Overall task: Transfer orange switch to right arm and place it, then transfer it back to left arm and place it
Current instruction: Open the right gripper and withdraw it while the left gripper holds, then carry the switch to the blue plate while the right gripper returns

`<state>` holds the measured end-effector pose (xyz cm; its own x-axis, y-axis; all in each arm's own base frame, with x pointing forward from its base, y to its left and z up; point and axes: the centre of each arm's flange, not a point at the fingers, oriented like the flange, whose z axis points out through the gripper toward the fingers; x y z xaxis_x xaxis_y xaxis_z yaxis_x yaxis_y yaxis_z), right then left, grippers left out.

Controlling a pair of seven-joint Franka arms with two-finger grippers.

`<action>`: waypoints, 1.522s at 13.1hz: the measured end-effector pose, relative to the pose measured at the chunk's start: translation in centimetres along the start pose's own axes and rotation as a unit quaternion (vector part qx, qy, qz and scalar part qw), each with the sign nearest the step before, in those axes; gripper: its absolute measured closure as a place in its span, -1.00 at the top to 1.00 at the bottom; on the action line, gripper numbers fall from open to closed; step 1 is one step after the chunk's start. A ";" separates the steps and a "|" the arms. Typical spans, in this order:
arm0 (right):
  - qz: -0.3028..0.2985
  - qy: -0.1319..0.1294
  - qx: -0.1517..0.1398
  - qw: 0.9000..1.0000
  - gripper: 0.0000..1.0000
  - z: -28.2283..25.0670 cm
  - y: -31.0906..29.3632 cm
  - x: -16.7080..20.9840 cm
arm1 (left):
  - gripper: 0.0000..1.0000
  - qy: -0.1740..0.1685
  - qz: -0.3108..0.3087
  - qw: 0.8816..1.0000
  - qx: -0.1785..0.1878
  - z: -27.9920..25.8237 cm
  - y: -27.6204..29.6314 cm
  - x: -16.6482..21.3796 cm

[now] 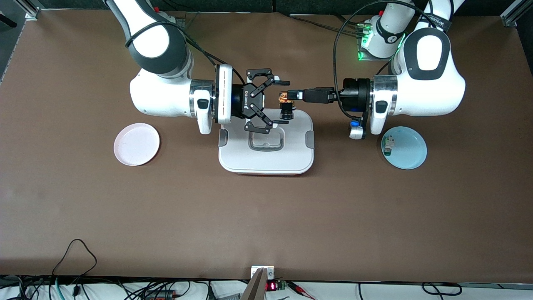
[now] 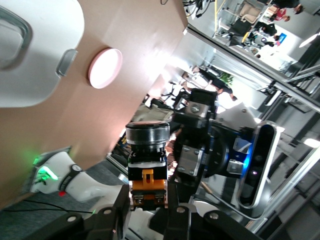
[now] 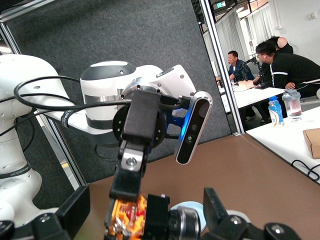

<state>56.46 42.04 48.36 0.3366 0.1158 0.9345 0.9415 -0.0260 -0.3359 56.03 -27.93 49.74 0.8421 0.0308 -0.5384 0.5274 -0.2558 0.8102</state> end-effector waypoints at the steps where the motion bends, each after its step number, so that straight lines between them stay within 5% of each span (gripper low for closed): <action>1: 0.000 0.000 -0.001 1.000 1.00 -0.1 0.0 0.0 | -0.35 0.001 0.010 1.000 0.013 0.0 -0.2 0.0; 5: -0.016 -0.011 -0.036 0.999 1.00 -4.0 1.7 0.9 | -0.35 -0.040 0.100 0.988 0.109 -0.1 -1.5 -0.6; 9: -0.038 -0.069 -0.081 0.994 1.00 -12.3 4.4 0.4 | -0.35 -0.114 0.223 0.946 0.204 -3.2 -4.0 -0.1; 12: 0.013 -0.103 -0.081 0.991 1.00 -18.2 6.4 -1.6 | -0.35 -0.179 0.328 0.888 0.269 -6.5 -6.9 0.9; 16: 0.114 -0.157 -0.094 0.976 1.00 -21.5 6.4 -1.7 | -0.35 -0.257 0.454 0.785 0.335 -14.1 -10.6 2.6; 18: 0.192 -0.184 -0.128 0.956 1.00 -22.7 5.8 -1.0 | -0.35 -0.288 0.487 0.740 0.363 -17.9 -12.7 4.1; 20: 0.276 -0.211 -0.171 0.922 1.00 -23.3 5.1 -0.5 | -0.35 -0.317 0.507 0.695 0.399 -19.8 -14.4 5.7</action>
<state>61.48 18.67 48.95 0.7983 0.3650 0.4791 0.6021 -0.5003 -0.6222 55.50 -4.89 39.58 0.3828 -0.9237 0.0166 -0.7446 -0.2979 0.5974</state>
